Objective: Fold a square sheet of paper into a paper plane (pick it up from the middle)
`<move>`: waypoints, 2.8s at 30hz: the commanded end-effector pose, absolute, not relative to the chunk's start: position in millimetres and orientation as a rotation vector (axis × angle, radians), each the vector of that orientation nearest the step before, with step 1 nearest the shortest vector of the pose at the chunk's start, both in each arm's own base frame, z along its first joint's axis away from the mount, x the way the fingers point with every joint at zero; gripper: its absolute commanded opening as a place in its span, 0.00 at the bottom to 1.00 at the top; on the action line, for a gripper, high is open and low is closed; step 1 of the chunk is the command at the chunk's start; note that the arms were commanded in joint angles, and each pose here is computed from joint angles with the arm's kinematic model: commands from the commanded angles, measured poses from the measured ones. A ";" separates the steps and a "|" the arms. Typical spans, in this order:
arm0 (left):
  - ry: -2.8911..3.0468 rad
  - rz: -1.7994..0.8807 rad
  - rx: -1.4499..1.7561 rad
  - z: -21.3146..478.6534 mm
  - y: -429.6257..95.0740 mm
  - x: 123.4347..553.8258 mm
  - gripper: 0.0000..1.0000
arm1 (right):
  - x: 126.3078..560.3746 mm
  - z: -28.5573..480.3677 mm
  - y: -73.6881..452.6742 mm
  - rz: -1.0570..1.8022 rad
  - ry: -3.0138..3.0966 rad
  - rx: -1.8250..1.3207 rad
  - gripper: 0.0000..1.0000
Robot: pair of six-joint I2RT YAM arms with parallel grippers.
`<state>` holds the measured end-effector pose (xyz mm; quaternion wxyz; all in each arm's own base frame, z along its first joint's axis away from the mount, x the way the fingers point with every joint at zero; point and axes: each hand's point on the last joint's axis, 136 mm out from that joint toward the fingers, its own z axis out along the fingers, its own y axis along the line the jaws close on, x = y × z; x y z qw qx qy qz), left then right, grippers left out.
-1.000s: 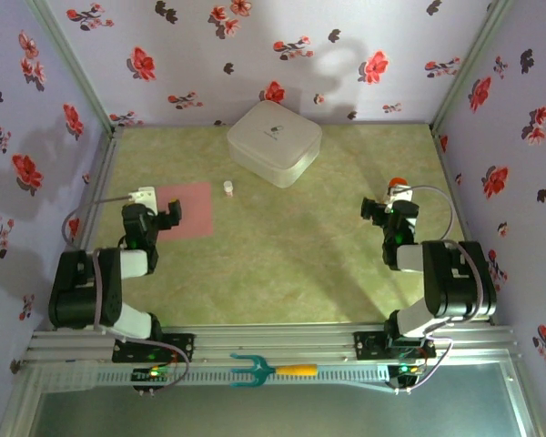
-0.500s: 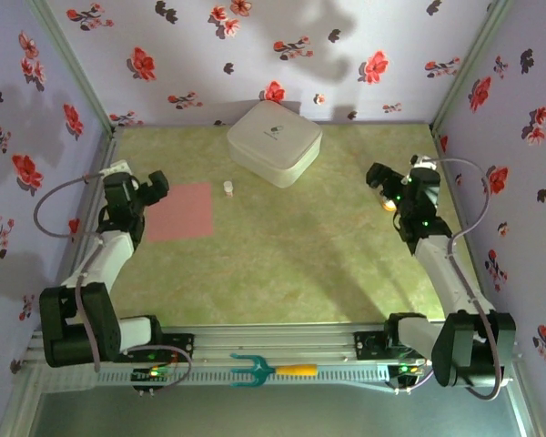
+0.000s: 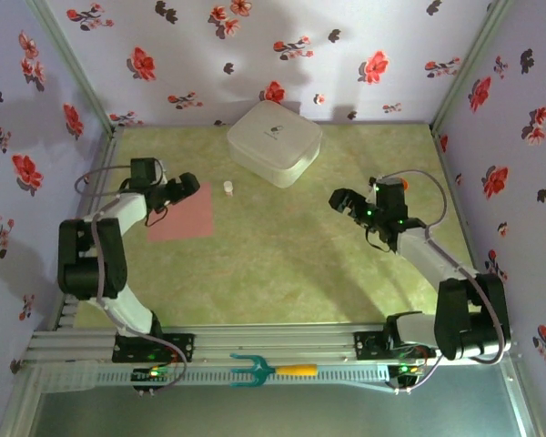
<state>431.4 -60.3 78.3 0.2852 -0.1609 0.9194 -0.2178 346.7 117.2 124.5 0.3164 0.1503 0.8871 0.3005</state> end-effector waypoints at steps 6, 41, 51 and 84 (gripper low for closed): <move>2.667 -0.528 -0.515 26.9 -77.3 401.3 1.00 | 349.7 119.6 124.2 0.796 2.373 0.403 0.99; 2.791 -0.307 -0.188 39.4 -155.9 298.6 1.00 | 323.6 90.6 139.6 0.803 2.497 0.511 0.99; 2.862 -0.365 -0.232 12.1 -182.0 287.5 0.98 | 329.6 81.7 145.4 0.803 2.514 0.520 0.99; 2.809 -0.105 0.077 64.4 -236.1 286.5 0.99 | 304.8 81.9 125.0 0.708 2.518 0.583 0.99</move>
